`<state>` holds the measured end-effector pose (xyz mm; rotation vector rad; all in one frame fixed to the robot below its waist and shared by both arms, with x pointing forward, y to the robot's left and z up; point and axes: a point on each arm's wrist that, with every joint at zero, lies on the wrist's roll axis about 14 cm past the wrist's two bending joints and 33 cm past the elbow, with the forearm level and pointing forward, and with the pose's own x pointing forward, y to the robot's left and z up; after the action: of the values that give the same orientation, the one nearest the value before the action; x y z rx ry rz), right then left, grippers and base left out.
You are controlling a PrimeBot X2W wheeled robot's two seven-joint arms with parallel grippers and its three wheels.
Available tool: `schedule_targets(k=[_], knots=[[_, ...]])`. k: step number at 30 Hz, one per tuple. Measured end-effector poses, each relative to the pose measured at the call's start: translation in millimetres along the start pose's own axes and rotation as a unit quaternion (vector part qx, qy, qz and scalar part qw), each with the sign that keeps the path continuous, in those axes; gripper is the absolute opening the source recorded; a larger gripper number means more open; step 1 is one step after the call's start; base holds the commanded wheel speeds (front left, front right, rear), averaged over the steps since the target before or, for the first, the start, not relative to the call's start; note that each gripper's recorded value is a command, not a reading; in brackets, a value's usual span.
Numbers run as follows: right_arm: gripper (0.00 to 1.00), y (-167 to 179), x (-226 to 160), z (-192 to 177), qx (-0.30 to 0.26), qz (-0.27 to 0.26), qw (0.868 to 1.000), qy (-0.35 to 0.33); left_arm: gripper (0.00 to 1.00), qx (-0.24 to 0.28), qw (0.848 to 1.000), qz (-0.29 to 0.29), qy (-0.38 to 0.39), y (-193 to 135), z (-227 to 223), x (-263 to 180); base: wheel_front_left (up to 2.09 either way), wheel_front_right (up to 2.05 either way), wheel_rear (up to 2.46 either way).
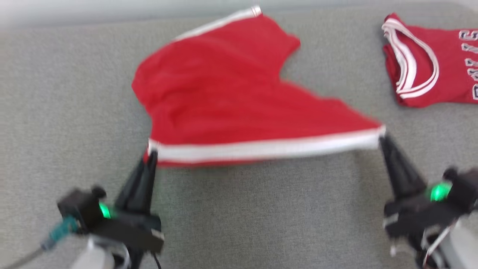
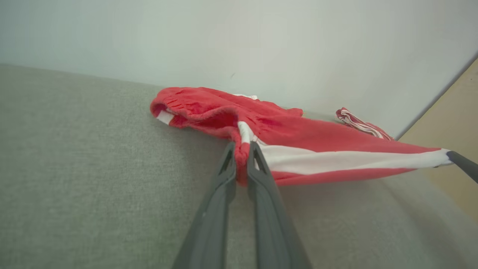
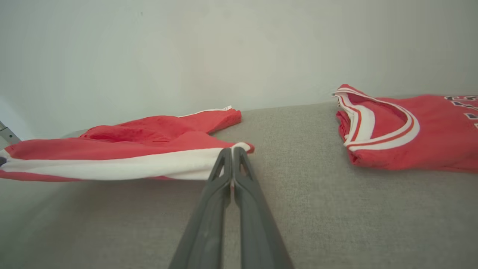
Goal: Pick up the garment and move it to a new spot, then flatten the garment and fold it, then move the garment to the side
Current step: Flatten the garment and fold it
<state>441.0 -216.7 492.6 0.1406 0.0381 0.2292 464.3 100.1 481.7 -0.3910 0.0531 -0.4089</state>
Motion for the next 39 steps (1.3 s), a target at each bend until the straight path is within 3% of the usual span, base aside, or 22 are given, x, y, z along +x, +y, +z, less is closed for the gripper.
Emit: schedule_targets(k=[13,20,32,39], knots=[[0.00,43.3,-117.5,-61.3,0.073,-0.044,0.991,0.102,0.00,-0.020,0.993,0.106,0.038,17.4,-37.6,-101.3,0.00,0.00,0.00],[0.00,57.0,-143.8,-63.6,0.094,-0.053,0.988,0.109,0.00,-0.025,0.989,0.136,0.051,14.7,-51.3,-136.8,0.00,0.00,0.00],[0.00,47.5,-83.0,4.0,0.035,-0.002,0.999,0.027,0.00,-0.012,0.995,0.083,-0.048,-22.9,4.5,-111.9,0.00,0.00,0.00],[0.00,53.0,-26.7,24.0,-0.010,0.045,0.999,0.028,0.00,-0.003,0.993,0.086,-0.078,-17.1,25.7,-97.1,0.00,0.00,0.00]])
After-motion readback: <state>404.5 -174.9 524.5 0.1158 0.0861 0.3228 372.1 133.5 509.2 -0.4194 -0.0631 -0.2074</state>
